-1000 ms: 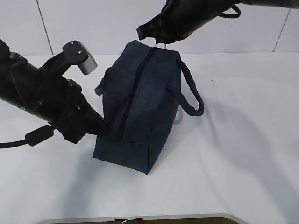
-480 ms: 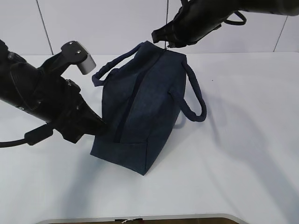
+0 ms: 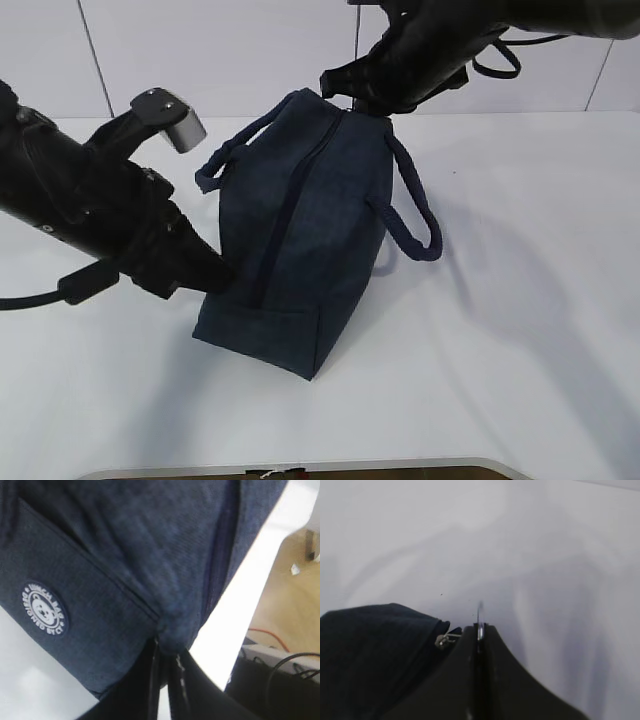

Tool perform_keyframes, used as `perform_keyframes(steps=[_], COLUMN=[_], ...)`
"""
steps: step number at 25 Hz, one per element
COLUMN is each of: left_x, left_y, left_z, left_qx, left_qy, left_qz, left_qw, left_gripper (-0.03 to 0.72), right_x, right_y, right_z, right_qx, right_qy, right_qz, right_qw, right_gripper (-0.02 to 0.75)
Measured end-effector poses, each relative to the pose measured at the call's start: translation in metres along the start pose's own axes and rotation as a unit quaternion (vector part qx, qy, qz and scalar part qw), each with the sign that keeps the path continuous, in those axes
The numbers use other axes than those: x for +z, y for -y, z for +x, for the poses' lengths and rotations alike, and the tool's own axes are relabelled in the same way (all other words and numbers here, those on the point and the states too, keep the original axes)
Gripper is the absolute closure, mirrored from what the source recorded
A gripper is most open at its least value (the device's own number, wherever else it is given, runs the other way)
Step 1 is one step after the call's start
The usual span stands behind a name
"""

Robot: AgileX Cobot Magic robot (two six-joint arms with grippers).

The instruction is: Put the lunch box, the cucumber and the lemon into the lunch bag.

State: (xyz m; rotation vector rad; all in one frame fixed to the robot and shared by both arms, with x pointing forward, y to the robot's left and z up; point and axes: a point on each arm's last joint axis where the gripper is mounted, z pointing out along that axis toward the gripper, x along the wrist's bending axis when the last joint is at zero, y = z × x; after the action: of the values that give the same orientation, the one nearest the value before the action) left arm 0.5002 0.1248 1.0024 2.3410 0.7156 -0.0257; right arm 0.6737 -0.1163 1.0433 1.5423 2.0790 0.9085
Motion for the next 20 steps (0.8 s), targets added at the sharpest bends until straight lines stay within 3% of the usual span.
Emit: perform_keyframes(steps=[5, 10, 13, 20], left_x=[-0.011, -0.030, -0.042, -0.066], left_y=[-0.011, -0.023, -0.025, -0.045], left_z=[0.003, 0.010, 0.015, 0.021], left_qx=[-0.061, -0.110, -0.133, -0.117], left_qy=[0.011, 0.038, 0.051, 0.034], left_qz=[-0.007, -0.006, 0.008, -0.003], left_qw=[0.998, 0.993, 0.990, 0.993], left_gripper=[0.633, 0.444, 0.380, 0.359], right_x=[-0.001, -0.001, -0.001, -0.005], right_y=[0.001, 0.001, 0.002, -0.003], right_z=[0.001, 0.002, 0.002, 0.003], right_qx=[0.006, 0.005, 0.005, 0.003], right_qy=[-0.016, -0.022, -0.024, -0.025], right_qz=[0.013, 0.018, 0.019, 0.019], right_qw=[1.000, 1.000, 1.000, 1.000], right_gripper=[0.733, 0.733, 0.733, 0.733])
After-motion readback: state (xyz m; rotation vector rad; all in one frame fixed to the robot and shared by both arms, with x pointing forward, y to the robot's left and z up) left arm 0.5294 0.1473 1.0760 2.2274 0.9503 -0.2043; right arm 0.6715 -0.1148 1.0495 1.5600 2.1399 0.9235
